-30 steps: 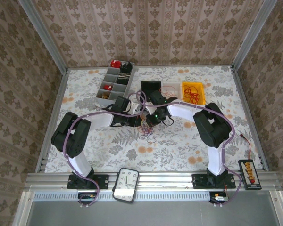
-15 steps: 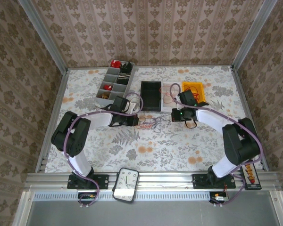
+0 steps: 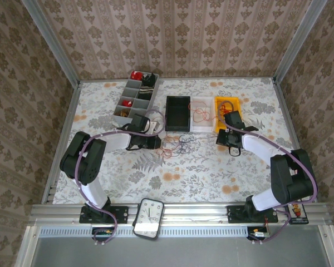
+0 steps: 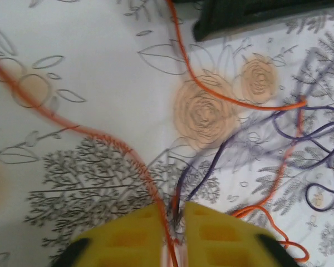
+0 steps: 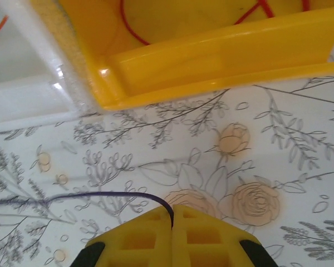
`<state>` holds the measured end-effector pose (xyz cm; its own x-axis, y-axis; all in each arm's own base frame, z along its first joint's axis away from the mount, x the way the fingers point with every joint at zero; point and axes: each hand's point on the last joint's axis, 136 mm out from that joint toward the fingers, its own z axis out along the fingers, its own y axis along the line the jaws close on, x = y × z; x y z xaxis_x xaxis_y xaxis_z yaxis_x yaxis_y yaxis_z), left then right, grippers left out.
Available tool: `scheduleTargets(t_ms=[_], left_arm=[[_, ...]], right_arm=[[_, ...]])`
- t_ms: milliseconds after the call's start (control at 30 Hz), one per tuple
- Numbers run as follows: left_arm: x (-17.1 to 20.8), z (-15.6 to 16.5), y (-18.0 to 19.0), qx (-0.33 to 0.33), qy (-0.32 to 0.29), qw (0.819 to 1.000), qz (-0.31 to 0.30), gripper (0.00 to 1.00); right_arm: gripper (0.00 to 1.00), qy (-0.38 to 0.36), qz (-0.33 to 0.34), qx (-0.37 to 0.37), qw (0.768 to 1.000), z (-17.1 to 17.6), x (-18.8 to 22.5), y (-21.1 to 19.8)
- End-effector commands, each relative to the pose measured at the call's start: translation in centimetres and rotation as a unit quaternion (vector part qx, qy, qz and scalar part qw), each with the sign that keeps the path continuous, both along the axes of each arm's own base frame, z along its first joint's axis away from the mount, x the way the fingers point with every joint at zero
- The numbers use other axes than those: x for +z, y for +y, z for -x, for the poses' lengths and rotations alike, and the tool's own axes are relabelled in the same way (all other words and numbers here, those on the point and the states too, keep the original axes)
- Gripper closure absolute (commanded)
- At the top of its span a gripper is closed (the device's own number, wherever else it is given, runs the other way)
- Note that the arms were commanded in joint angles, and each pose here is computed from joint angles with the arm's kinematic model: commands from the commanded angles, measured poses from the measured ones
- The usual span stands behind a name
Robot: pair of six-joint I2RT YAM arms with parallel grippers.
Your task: Untangle the cables
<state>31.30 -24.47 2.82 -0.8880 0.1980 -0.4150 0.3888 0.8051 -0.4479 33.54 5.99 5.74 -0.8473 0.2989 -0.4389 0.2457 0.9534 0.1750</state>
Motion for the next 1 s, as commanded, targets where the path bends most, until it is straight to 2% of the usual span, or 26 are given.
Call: scheduleTargets(t_ms=[0,200,333,400,467,500,567,600,633,767,867,967], left_arm=[[-0.1,0.3,1.1,0.020,0.009,1.000,-0.014,0.72],[0.0,-0.1,2.5,0.049,0.000,0.998,-0.028,0.71],[0.6,0.0,2.2,0.039,-0.005,0.999,-0.017,0.72],[1.0,0.2,1.7,0.028,-0.005,1.000,-0.004,0.76],[1.2,0.2,1.3,0.022,-0.004,1.000,0.009,0.91],[1.3,0.2,1.1,0.020,-0.003,1.000,0.015,0.95],[1.5,0.0,0.8,0.022,-0.004,1.000,0.021,0.96],[1.5,-0.2,0.7,0.025,-0.004,0.999,0.023,0.92],[1.5,-0.2,0.6,0.025,-0.004,0.999,0.024,0.81],[1.9,-0.2,0.3,0.020,-0.011,0.999,0.026,0.69],[1.7,-0.5,1.1,0.034,-0.021,0.999,0.006,0.65],[1.7,-1.0,1.8,0.051,-0.036,0.998,-0.010,0.58]], right_arm=[[1.00,-0.003,0.026,-0.049,0.998,0.3,0.2,-2.0],[1.00,0.002,0.023,-0.139,0.990,1.7,0.0,-5.6],[1.00,0.019,0.025,-0.171,0.985,2.9,-0.8,-7.2],[1.00,0.023,0.025,-0.172,0.985,3.1,-0.9,-7.2],[1.00,0.024,0.014,-0.160,0.987,3.0,-1.0,-6.7],[1.00,0.020,0.009,-0.151,0.988,2.8,-0.9,-6.3],[0.99,-0.006,0.001,-0.126,0.992,2.1,0.4,-5.3],[0.97,-0.012,-0.001,-0.114,0.993,1.9,0.6,-4.8],[0.94,-0.020,-0.003,-0.098,0.995,1.6,1.0,-4.1],[0.65,-0.055,0.030,-0.051,0.997,1.1,3.1,-2.3],[0.58,-0.104,0.080,-0.014,0.991,0.7,5.6,-1.0],[0.55,-0.143,0.097,0.026,0.985,0.3,7.5,0.6]])
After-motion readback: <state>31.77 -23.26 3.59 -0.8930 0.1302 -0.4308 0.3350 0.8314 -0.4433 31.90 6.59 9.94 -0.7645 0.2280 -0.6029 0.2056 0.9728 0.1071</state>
